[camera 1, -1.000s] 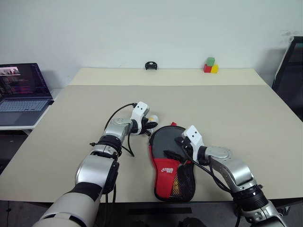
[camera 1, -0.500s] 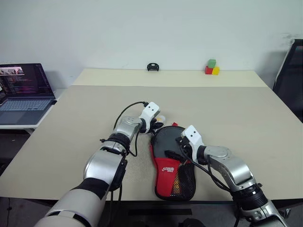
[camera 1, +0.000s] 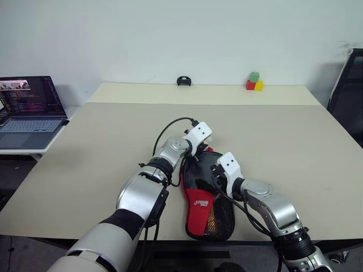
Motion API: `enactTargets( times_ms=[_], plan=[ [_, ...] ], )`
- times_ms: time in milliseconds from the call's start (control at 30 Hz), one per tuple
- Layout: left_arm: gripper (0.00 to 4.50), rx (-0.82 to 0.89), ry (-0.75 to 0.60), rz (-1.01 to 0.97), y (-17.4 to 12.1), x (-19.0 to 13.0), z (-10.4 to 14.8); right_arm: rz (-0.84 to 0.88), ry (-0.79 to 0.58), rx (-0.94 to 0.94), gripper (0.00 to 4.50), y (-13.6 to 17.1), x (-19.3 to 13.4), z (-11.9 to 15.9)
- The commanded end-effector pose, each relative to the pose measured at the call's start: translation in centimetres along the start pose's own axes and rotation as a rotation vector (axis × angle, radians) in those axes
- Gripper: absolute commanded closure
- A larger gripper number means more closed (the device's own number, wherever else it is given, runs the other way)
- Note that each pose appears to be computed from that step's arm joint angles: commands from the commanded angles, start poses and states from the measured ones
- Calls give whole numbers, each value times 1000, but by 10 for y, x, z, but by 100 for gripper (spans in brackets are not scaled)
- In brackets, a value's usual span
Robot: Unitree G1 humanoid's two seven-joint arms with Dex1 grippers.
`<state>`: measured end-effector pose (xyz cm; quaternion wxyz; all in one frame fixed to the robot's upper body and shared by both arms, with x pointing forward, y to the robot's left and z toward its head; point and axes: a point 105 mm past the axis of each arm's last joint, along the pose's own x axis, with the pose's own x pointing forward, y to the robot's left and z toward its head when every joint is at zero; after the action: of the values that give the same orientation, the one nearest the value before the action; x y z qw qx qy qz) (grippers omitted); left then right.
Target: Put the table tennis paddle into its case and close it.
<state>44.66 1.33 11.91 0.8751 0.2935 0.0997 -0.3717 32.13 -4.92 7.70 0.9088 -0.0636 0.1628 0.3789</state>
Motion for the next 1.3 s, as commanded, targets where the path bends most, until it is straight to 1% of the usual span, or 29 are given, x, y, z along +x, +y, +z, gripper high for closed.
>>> enactTargets(
  times_ms=[33,167,333,433,533,567,667,733,867,1033,1233,1300],
  plan=[
    [394,125,-118,13,-2,4,50,25,202,118,0,15,2,-57],
    [394,163,-181,0,-19,11,81,14,202,139,0,18,2,-60],
    [394,186,-260,-97,-59,20,110,0,201,157,0,22,2,-62],
    [395,208,-290,-154,-80,22,119,-1,199,166,0,25,2,-63],
    [395,231,-294,-160,-82,22,119,-2,201,170,0,27,2,-64],
    [395,229,-289,-151,-79,22,117,-2,201,172,0,27,2,-64],
    [395,235,-200,3,-40,19,93,8,203,171,0,29,3,-64],
    [395,244,-167,64,-25,16,85,12,203,169,0,29,4,-64],
    [395,270,-125,122,-7,12,72,11,205,153,0,26,3,-63],
    [395,287,-58,179,15,4,50,-20,218,133,0,11,-6,-66],
    [395,302,42,207,26,-2,20,-48,225,120,0,0,-12,-66],
    [395,304,68,225,29,-3,13,-55,226,116,0,-2,-13,-66]
  ],
)
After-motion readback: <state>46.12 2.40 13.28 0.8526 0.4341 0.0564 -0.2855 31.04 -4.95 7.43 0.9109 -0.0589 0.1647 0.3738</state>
